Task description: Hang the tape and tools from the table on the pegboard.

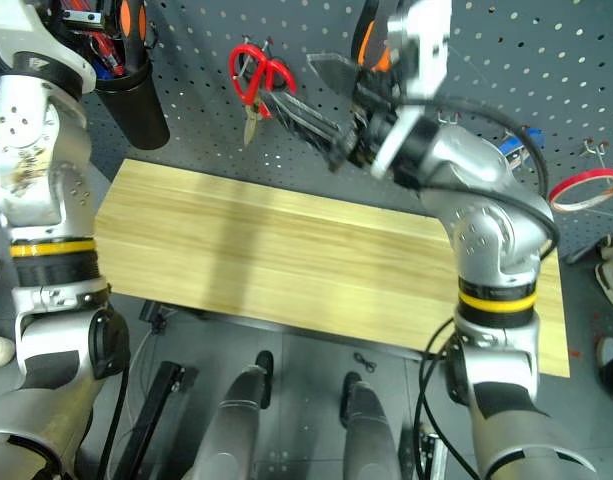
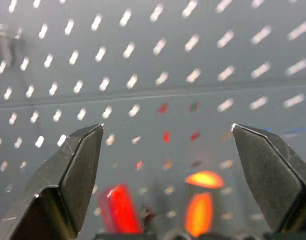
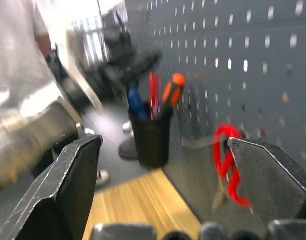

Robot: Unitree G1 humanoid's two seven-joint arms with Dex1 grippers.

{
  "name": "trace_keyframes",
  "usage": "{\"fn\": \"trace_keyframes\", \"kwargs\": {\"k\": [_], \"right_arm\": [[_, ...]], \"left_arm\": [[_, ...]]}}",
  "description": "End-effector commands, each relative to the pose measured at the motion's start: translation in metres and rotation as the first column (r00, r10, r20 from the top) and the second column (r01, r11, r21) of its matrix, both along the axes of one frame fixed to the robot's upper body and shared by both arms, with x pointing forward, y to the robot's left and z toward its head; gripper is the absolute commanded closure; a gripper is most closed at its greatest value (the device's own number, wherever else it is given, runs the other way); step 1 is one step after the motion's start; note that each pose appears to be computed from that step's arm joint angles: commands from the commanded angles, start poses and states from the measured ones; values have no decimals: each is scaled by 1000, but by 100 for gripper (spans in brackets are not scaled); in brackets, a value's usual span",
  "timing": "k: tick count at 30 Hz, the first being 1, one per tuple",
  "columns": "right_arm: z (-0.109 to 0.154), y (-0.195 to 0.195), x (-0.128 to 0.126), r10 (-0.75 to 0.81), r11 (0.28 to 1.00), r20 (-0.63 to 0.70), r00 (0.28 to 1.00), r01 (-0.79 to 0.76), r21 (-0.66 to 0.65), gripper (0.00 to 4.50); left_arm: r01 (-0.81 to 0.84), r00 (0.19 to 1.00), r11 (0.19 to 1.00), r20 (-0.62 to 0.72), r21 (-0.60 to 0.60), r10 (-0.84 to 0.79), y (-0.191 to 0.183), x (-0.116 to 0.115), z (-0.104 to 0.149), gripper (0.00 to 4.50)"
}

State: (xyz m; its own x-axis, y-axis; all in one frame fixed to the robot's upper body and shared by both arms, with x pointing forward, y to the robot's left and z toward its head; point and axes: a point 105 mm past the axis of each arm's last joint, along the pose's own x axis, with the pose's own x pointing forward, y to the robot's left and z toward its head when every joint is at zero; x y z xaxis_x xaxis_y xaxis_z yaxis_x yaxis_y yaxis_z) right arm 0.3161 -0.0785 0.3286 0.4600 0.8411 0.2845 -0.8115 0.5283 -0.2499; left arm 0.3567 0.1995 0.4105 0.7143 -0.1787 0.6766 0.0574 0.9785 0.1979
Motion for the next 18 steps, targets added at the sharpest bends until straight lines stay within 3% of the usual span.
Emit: {"fn": "trace_keyframes", "kwargs": {"k": [1, 4, 9, 13, 18], "right_arm": [[-22, -10, -7, -61, 995, -2, 998, 61, -73, 0], [-63, -20, -3, -165, 977, -72, 984, 154, -148, 0], [-101, -27, -3, -270, 955, -153, 951, 244, -171, 0], [-171, -63, -2, -500, 858, -258, 826, 433, -278, 0], [-206, -104, -5, -686, 723, -260, 679, 599, -344, 0]], "left_arm": [[256, 954, 960, -187, 112, -233, -37, -21, -37, 8], [398, 847, 901, -447, 176, -287, -56, -32, -104, 8], [463, 681, 879, -682, 117, -268, -65, -38, -179, 8], [565, 480, 824, -829, 42, -287, -92, -49, -258, 8], [615, 371, 788, -890, 21, -266, -110, -45, -315, 8]]}}
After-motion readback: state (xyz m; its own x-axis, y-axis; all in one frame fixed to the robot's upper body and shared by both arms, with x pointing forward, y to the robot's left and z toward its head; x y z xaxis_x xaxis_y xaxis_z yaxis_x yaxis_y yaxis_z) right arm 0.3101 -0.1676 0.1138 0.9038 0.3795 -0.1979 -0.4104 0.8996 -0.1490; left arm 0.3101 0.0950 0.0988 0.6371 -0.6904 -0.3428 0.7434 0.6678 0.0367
